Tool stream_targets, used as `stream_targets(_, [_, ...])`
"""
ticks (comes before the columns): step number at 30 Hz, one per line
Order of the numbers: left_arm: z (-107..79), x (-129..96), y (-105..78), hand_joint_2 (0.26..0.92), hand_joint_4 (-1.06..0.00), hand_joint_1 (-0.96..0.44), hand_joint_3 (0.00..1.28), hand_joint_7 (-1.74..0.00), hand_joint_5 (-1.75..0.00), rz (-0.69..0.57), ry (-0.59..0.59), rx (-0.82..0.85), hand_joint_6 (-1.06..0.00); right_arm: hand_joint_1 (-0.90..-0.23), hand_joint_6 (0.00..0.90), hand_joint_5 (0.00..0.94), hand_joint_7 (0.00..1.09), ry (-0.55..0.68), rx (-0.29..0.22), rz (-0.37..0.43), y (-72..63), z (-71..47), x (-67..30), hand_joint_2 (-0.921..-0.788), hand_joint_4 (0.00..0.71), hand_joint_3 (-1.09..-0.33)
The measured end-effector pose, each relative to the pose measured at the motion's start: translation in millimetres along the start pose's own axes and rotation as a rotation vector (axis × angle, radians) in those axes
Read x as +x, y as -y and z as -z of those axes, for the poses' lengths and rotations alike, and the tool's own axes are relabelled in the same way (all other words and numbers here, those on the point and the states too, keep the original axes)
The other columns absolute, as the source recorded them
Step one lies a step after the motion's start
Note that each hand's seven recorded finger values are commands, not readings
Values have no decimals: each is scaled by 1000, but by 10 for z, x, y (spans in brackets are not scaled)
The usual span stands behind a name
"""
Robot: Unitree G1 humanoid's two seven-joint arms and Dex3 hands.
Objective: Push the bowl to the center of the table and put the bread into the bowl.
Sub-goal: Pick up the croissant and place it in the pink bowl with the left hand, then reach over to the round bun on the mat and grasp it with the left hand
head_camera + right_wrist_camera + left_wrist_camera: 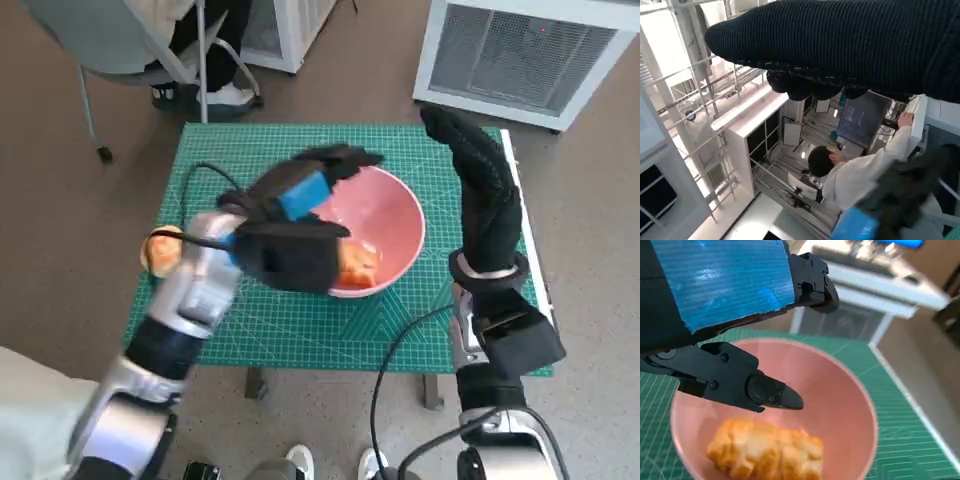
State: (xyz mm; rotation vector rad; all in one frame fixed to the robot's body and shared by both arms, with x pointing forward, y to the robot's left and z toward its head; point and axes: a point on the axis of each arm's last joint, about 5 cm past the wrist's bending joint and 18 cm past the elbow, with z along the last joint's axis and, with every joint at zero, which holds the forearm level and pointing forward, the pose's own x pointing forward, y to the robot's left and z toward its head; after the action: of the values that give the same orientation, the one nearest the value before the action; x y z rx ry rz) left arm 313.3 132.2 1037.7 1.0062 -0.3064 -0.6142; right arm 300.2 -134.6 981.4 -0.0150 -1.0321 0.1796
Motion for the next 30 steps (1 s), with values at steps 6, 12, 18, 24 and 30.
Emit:
stream_targets(6, [156,-357,-210,921,-25,-357,14,-148,-1,-28,35,-57,-205,-548,-1,17,727,21,4,-15,-17,-28,7,-921,301,-837])
stream_targets(12, [364,-800,-435,921,-28,-362,13,-127,-2,-120,-3,-37,-214,-547,-1,15,729,41,8,-25,-23,-68,-6,-921,298,-836])
stream_targets(18, [547,-1212,-593,921,-54,-389,23,-101,-8,-210,-127,34,-241,-554,-1,15,733,61,15,-32,-25,-107,-17,-921,298,-833])
stream_targets(24, [695,-1489,-705,921,-68,-412,22,-65,-4,-269,-244,90,-264,-563,-1,15,746,73,26,-38,-25,-121,-6,-921,298,-829])
stream_targets(30, [836,-1664,-743,917,-74,-437,9,-41,-3,-287,-340,131,-277,-573,-1,16,751,72,38,-57,-46,-115,-4,-921,298,-825])
